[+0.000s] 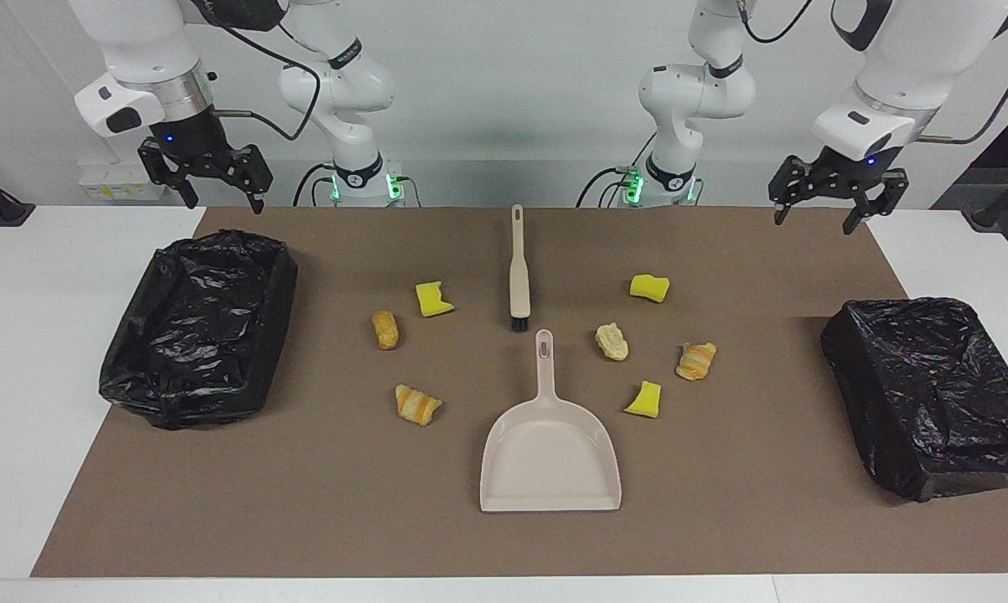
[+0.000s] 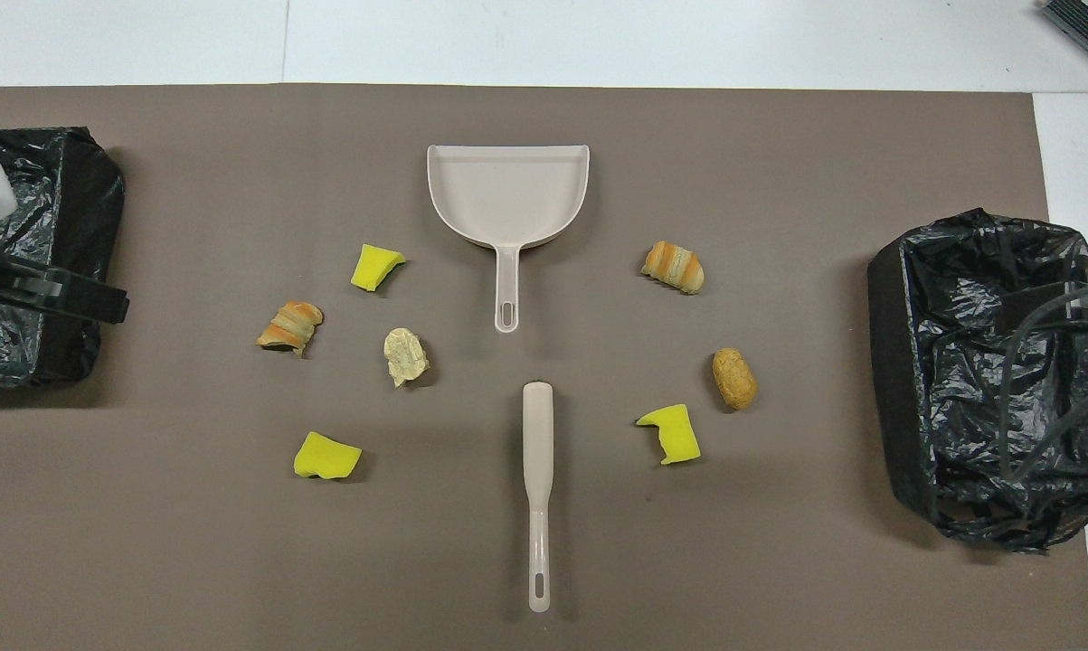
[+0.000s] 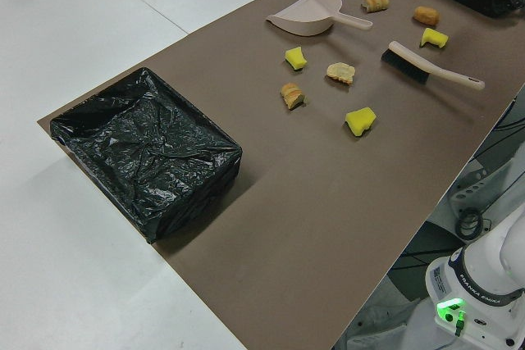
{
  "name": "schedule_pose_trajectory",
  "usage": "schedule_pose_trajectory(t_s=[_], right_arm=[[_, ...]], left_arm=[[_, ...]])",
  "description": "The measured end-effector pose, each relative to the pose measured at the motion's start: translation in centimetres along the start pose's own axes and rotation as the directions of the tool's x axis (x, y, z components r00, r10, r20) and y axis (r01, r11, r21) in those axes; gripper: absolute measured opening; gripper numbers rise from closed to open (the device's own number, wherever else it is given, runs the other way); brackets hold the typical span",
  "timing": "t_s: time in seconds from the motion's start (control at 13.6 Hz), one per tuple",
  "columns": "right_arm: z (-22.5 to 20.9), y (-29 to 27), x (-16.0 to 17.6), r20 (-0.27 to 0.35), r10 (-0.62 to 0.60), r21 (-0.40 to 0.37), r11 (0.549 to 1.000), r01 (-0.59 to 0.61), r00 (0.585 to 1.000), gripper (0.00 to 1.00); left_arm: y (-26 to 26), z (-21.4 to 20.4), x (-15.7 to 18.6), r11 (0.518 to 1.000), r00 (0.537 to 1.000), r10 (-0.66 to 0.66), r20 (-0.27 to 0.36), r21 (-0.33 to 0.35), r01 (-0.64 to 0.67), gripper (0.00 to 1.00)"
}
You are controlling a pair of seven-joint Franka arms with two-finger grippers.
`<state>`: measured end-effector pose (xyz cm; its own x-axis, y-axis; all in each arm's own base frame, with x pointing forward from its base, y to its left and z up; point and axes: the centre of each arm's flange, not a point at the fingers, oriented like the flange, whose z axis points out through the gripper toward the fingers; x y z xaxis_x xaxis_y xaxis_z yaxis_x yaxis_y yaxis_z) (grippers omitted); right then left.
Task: Sweep and dump trash in bin
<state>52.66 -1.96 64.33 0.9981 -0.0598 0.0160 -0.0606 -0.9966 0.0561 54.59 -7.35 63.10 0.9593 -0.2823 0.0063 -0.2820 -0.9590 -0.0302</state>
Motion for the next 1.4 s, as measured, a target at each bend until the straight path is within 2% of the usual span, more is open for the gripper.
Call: schedule_pose_trajectory(t_s=[0.29,0.52,0.81,0.96,1.18,1.4], right_arm=[[0.3,-1.4,0.5,-0.01,-0.027,0.005,1.0,0.027,1.0,1.0],[2.3,-2.9,2.6,-0.001,-0.049,0.016,0.999,0.049,0.999,1.0],[4.3,-6.9,8.9,-0.069,-0.053,0.031,0.998,0.055,0.996,1.0],[6.1,-9.9,11.0,-0.094,0.016,0.054,0.998,-0.011,0.995,1.0],[8.2,-11.7,11.8,-0.065,0.146,0.181,0.975,-0.132,0.987,1.0],[9.3,-10.1,12.2,-0.093,0.108,0.19,0.978,-0.089,0.99,1.0]], left_arm=[[8.4,5.0,1.1,1.0,1.0,0.004,-0.004,-0.029,-0.004,1.0],[13.8,8.1,0.3,0.998,1.0,0.01,-0.01,-0.056,-0.011,1.0],[20.4,12.0,-2.8,0.998,0.999,0.003,-0.038,-0.07,-0.005,1.0],[24.1,14.0,-4.5,0.997,0.999,0.006,-0.035,-0.074,-0.008,1.0],[30.4,17.2,-7.5,0.996,0.999,0.017,-0.049,-0.085,-0.021,1.0],[35.9,21.3,-11.7,0.993,0.997,0.008,-0.083,-0.114,-0.018,1.0]])
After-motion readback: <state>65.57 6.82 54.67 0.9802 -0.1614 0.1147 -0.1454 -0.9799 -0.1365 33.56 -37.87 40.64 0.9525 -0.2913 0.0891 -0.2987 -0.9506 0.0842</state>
